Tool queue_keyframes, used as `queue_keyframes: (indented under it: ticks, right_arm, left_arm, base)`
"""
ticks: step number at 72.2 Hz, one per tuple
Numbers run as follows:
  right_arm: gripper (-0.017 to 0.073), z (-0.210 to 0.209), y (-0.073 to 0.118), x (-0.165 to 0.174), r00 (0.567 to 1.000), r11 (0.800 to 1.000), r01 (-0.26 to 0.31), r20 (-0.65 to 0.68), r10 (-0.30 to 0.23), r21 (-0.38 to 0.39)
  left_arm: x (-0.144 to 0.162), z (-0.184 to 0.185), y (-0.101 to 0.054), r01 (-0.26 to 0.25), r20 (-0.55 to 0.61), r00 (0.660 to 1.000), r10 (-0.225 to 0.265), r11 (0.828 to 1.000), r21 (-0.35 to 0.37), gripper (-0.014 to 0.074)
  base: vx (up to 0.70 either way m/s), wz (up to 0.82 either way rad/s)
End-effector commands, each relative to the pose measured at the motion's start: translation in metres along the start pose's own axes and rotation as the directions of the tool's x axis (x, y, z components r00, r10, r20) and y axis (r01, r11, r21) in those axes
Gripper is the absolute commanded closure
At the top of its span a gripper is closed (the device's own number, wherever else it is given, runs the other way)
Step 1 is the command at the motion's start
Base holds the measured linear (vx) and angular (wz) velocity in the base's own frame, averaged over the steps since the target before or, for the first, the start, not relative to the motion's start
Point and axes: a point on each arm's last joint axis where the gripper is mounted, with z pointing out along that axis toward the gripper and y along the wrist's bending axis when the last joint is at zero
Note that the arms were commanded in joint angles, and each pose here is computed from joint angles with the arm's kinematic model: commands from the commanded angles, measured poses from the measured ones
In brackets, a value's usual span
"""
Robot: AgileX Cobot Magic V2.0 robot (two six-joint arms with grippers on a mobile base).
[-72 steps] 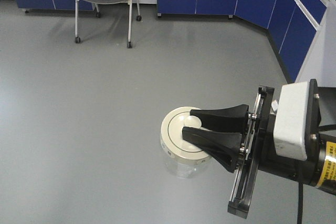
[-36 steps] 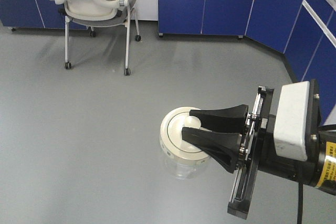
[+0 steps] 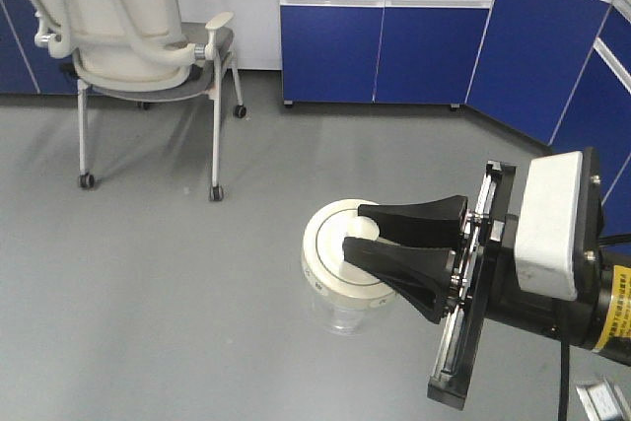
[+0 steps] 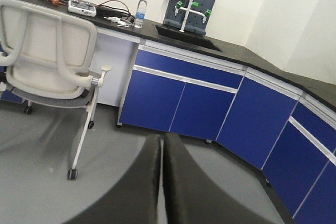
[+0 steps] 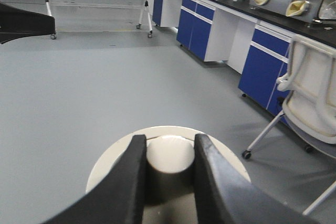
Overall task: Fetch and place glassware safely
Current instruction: 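Hold the jar in the right gripper while the base drives to the bench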
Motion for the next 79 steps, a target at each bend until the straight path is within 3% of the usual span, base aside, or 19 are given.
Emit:
queue_keyframes:
  ticks: [1,40,79]
  right_arm:
    - [0.0563,-0.0029,-0.0005,-0.0185,0.995,1.000,-0.008,0.102,0.008,0.000]
    - [0.0563,-0.0028,-0.0030,-0.0166,0.997,1.000,-0.011,0.081,0.009,0.027]
    - [0.0563,-0.0028,-0.0028,-0.0167,0.997,1.000,-0.011,0.083,0.009,0.026]
  left_arm:
    - [-0.0140,-0.0012,-0.0045,0.016,0.087,0.996,-0.019,0.999,0.028,0.0601]
    - [-0.0141,-0.0012,-0.0046,0.016,0.088,0.996,-0.019,0.999,0.028,0.0601]
    - [-0.0141,-0.0012,-0.0046,0.016,0.088,0.996,-0.019,0.999,0.028,0.0601]
  base:
    - [0.58,-0.08]
    - [0.51,-0.18]
    - [0.35,-0.89]
